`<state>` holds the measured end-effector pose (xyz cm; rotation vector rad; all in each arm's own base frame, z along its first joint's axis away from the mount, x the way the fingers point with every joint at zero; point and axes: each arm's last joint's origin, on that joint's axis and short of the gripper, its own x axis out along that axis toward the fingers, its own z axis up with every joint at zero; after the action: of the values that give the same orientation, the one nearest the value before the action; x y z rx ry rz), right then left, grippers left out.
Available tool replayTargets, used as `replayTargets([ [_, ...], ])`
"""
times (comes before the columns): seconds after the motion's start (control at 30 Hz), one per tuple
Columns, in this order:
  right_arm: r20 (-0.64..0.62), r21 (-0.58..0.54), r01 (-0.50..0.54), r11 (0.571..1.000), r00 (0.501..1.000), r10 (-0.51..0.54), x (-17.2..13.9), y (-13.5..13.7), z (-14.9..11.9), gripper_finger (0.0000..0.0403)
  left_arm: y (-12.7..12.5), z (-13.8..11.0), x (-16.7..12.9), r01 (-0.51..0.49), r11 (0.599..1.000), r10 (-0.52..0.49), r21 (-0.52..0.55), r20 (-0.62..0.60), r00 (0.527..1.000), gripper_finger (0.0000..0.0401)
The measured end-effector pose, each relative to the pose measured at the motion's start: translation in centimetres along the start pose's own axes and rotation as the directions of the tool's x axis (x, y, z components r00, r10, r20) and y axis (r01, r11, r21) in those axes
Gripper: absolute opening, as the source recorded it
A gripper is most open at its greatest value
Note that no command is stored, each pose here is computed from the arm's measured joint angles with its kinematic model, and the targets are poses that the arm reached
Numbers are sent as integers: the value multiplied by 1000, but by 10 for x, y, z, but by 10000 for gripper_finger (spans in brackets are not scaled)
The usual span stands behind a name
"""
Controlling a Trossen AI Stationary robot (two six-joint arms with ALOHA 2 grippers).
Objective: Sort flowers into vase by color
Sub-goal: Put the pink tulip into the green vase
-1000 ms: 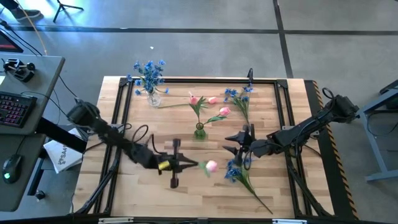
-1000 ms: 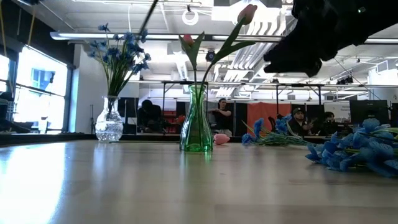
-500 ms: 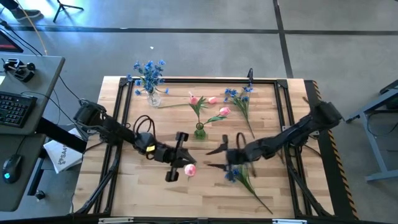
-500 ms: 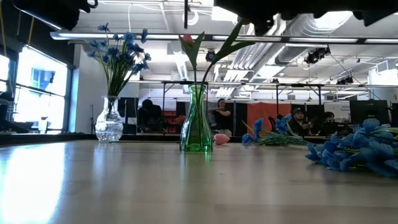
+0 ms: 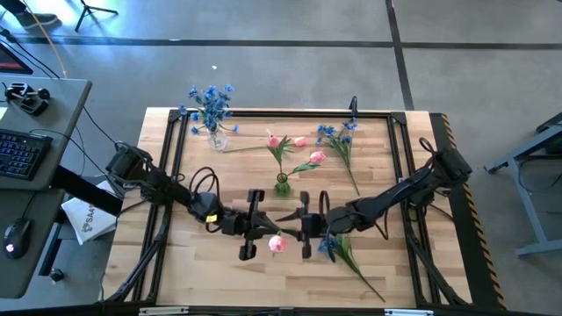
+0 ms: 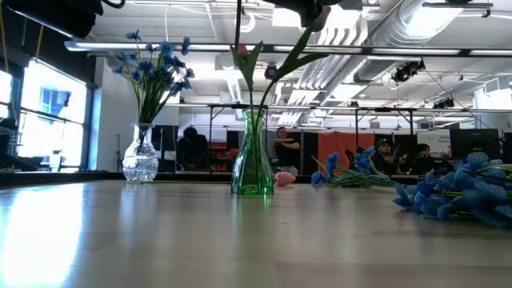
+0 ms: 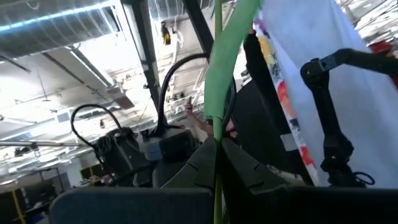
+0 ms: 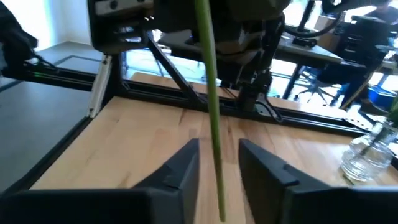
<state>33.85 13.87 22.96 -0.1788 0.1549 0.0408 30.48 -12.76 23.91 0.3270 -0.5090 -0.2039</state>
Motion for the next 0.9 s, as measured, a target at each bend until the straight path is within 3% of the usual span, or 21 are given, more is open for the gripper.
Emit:
replayTargets([
  [0.23,-12,-4,-15,1000,1000,15,0,1,-1,9,-3,-5,-1,-47,999,49,20,-88,995,0],
  [0.37,-57,29,-12,1000,998,13,-1,0,-5,9,-7,-6,-2,-134,991,137,29,-181,974,0],
  [0.53,-142,59,40,997,989,-31,-3,-2,-12,4,-13,-1,-6,-229,966,257,121,-342,904,16],
  [0.67,-197,103,61,993,980,-40,-4,-6,-16,2,-18,2,-12,-225,961,275,162,-461,844,50],
  [0.9,-285,134,81,988,958,-40,-3,-14,-25,1,-9,8,-19,-260,962,261,84,-565,783,104],
])
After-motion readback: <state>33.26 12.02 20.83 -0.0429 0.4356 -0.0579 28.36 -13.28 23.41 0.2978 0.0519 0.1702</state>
